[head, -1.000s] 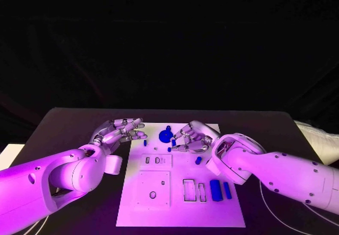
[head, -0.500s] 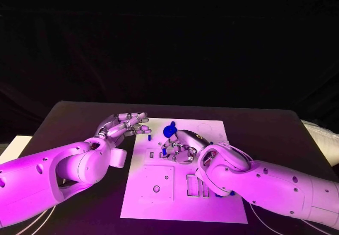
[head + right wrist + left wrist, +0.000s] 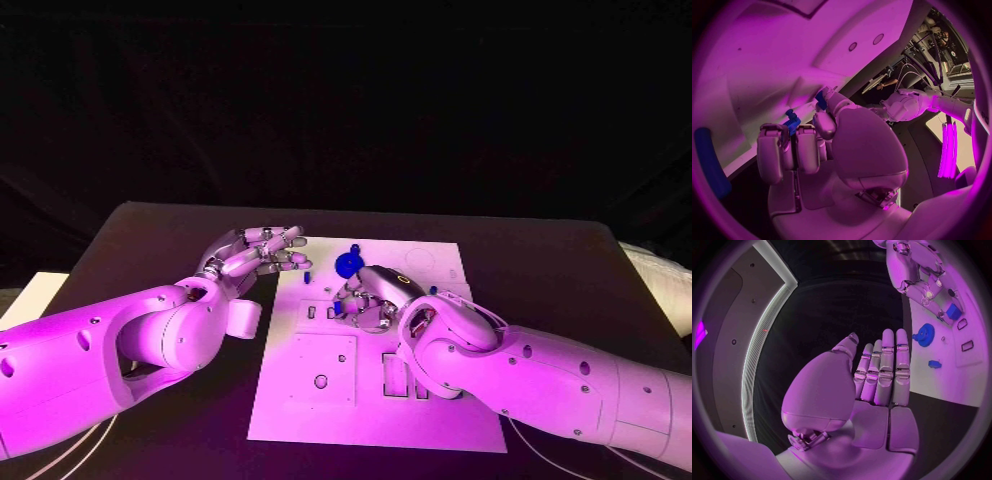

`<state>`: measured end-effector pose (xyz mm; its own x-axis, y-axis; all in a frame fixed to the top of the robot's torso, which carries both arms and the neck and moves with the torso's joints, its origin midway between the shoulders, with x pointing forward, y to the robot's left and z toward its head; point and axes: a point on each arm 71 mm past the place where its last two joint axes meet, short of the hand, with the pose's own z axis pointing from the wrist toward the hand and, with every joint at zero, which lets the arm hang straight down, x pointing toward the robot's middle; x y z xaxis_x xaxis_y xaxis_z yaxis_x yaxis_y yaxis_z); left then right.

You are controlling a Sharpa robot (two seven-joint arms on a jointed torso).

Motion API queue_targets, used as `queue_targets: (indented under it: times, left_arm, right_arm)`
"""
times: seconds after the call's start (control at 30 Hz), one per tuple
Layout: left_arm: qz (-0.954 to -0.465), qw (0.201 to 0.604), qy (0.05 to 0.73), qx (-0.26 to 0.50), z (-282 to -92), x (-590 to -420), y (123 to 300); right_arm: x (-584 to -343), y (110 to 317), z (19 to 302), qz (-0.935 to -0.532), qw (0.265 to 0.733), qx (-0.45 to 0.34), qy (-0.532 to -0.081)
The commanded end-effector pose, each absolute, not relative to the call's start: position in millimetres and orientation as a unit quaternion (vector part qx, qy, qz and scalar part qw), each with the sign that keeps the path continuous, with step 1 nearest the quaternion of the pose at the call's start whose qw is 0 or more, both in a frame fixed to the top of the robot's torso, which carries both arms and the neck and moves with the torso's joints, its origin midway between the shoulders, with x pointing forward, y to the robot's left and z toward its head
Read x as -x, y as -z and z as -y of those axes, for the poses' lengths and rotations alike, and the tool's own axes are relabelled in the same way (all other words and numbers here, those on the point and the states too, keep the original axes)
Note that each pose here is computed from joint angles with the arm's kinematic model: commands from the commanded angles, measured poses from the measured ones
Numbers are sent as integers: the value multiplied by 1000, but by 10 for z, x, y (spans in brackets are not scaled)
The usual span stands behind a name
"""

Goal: Assemble the parts on the task board

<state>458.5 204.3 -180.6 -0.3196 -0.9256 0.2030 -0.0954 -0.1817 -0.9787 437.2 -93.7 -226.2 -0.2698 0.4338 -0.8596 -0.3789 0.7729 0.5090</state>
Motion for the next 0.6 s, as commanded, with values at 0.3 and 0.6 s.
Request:
queue_targets:
  times: [0.3, 0.6]
  left_arm:
    - [-538, 334, 617, 467, -2008, -4571, 1788]
    - [-539, 333, 617, 467, -2008, -4572, 1789]
  right_arm:
    - [-4370, 2329, 942, -737, 593, -4, -324]
    - [-4354, 2363, 957, -749, 581, 3, -319]
